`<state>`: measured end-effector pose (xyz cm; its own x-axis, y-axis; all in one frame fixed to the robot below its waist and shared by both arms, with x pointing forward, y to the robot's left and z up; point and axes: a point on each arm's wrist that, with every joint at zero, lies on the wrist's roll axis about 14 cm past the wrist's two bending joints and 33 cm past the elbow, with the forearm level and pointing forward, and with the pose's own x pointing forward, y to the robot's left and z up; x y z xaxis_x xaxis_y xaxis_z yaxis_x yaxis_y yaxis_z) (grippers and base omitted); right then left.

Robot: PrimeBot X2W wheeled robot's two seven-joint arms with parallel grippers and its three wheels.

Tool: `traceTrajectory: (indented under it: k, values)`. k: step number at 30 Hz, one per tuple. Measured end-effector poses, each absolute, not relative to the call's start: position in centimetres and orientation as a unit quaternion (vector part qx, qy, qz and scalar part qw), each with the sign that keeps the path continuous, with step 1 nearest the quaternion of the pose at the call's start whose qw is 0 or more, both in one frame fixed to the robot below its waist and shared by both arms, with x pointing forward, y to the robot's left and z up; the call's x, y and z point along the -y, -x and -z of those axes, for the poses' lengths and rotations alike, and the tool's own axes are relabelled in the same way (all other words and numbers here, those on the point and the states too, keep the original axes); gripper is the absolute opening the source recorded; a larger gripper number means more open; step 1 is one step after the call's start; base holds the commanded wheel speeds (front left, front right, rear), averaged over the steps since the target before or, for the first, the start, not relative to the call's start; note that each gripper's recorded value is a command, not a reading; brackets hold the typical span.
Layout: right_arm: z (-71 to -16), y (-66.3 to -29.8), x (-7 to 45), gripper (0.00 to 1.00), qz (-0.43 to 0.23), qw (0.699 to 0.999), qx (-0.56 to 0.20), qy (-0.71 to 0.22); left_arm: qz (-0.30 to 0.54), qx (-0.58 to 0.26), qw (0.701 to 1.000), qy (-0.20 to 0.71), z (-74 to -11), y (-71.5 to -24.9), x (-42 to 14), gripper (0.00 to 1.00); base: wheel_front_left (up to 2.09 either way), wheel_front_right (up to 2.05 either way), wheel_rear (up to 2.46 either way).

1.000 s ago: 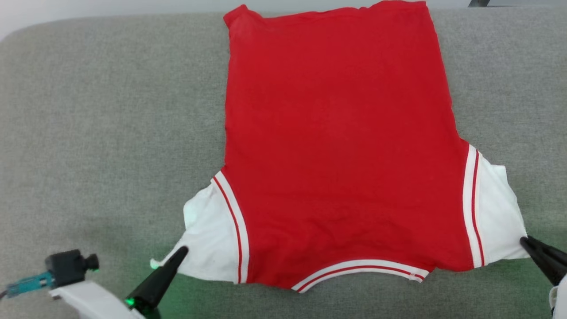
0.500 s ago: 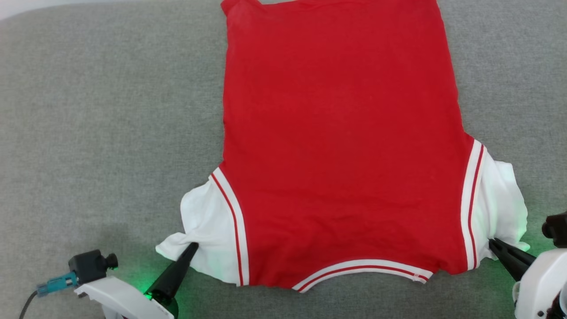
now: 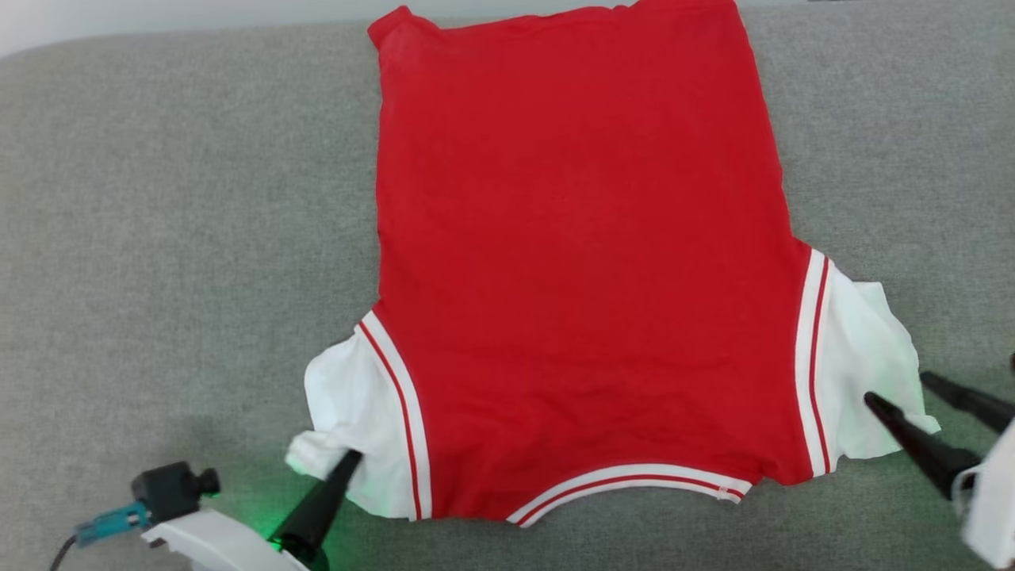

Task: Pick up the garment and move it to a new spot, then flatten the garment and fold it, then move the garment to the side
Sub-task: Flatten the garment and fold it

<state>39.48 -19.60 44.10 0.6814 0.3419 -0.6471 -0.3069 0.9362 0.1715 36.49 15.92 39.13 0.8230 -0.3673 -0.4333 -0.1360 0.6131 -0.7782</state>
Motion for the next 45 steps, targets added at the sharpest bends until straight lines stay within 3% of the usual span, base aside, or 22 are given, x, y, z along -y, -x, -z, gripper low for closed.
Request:
traceTrajectory:
  k: [4,9,21,30,34,39,40,41,45]
  values:
    - [-48.1,-41.6,19.6,1.0,-0.199,0.921,-0.334,-0.035,0.079,-0.294,0.849,0.431,-39.3,-36.5,-15.2,0.0,0.0,0.0,0.0]
    - [-52.9,-48.4,21.0,1.0,-0.183,0.946,-0.266,0.002,0.095,-0.289,0.851,0.428,-39.7,-37.8,-14.4,0.0,0.0,0.0,0.0]
    - [-50.0,-64.2,18.7,1.0,-0.134,0.936,-0.321,0.05,0.116,-0.285,0.858,0.412,-39.5,-40.0,-13.4,0.0,0.0,0.0,0.0]
    - [-43.7,-69.7,16.7,1.0,-0.117,0.911,-0.392,0.053,0.095,-0.279,0.861,0.415,-38.7,-40.4,-14.4,0.0,0.0,0.0,0.0]
    - [-38.7,-70.1,15.4,1.0,-0.12,0.884,-0.445,0.084,0.088,-0.284,0.86,0.415,-37.9,-40.7,-14.7,0.0,0.0,0.0,0.0]
    - [-36.6,-71.3,13.4,1.0,-0.135,0.872,-0.465,0.076,0.077,-0.289,0.859,0.416,-37.0,-41.0,-15.2,0.0,0.0,0.0,0.0]
    - [-36.3,-71.4,13.3,0.77,-0.136,0.87,-0.467,0.074,0.076,-0.29,0.859,0.416,-36.9,-41.0,-15.3,0.0,0.0,0.0,0.0]
    - [-36.1,-71.5,13.1,0.0,-0.137,0.868,-0.471,0.072,0.074,-0.289,0.859,0.417,-36.8,-41.1,-15.4,0.0,0.0,0.0,0.0]
    - [-35.8,-71.7,12.2,0.0,-0.147,0.867,-0.473,0.065,0.07,-0.286,0.859,0.42,-36.8,-41.2,-15.5,0.0,0.0,0.0,0.0]
